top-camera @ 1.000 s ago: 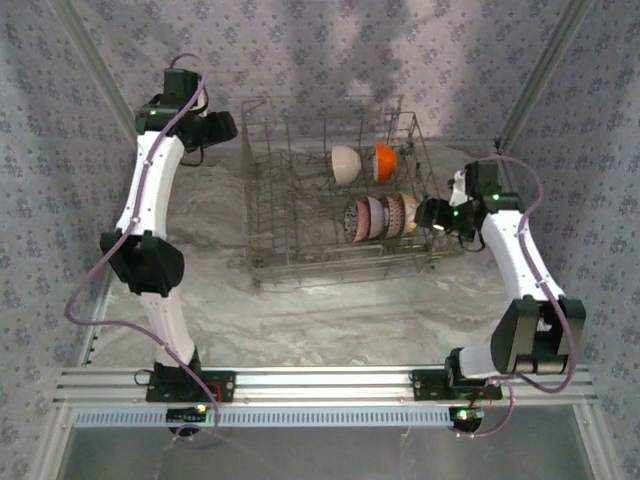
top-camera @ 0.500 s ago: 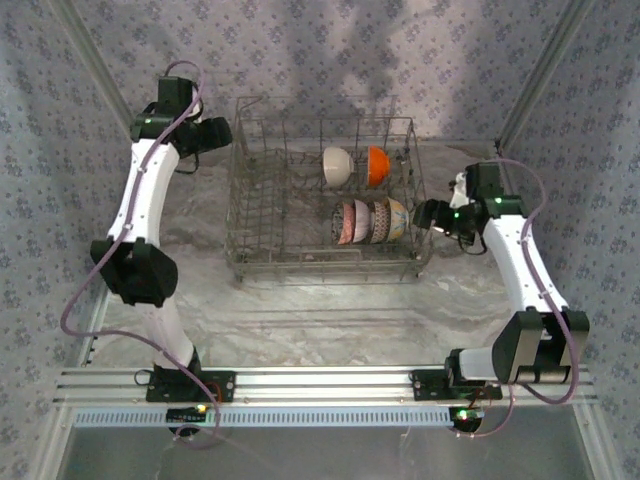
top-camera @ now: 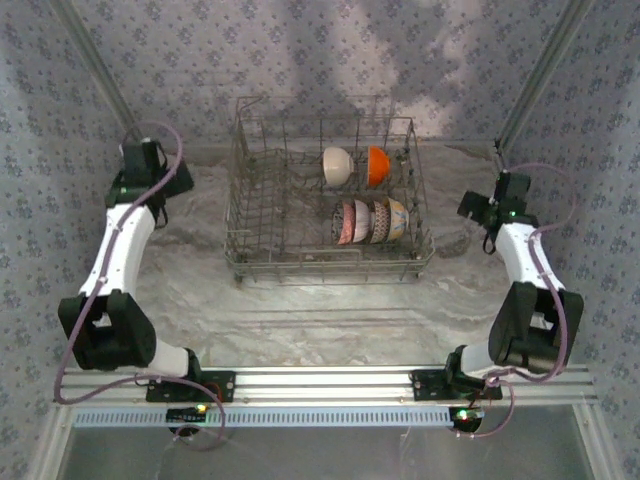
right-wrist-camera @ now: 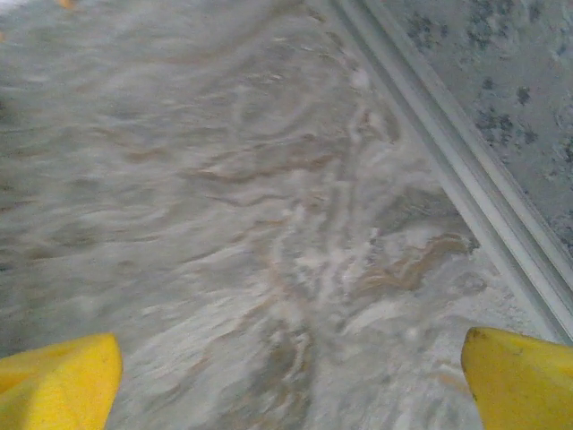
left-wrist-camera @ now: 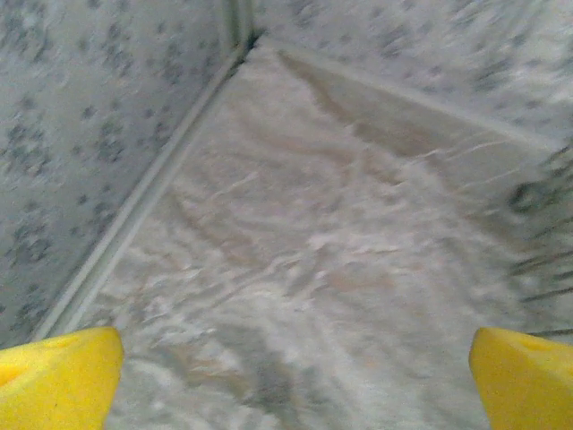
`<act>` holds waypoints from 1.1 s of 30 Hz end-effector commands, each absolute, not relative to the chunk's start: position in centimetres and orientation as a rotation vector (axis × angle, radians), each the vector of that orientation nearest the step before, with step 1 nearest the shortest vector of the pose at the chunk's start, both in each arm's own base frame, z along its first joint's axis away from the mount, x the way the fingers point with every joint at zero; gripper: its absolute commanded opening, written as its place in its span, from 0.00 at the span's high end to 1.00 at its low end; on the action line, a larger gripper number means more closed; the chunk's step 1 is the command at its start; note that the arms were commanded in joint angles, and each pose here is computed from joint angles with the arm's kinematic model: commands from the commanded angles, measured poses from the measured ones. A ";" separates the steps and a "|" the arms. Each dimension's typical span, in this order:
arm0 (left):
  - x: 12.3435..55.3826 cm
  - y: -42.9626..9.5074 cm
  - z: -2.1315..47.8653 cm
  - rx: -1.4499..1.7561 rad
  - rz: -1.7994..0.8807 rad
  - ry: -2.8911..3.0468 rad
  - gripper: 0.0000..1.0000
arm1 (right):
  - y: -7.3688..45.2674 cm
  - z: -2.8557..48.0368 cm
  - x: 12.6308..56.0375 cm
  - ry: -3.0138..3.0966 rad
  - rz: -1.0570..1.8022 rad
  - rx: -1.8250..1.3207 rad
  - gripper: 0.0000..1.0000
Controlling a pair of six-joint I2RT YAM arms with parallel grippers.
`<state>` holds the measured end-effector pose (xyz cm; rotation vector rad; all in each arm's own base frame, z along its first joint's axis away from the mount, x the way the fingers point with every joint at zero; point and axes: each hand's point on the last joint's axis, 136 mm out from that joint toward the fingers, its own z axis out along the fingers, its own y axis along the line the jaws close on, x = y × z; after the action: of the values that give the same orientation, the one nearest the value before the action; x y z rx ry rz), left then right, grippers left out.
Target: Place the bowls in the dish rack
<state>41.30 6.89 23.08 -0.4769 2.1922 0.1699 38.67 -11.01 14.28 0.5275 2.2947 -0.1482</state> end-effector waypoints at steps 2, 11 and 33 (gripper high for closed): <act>40.3 8.0 18.7 -0.414 0.289 2.064 0.01 | -12.1 12.3 39.9 2.121 -0.263 0.499 0.01; 39.1 4.8 10.8 -0.269 0.342 2.024 0.01 | -7.9 13.4 40.9 2.078 -0.212 0.279 0.01; 39.8 2.5 10.2 -0.150 0.225 1.956 0.01 | -2.2 8.5 38.9 1.970 -0.144 0.059 0.01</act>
<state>39.55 3.05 9.93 -0.1952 1.9744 0.2552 38.34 -3.51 7.73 0.1200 2.0269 -0.2031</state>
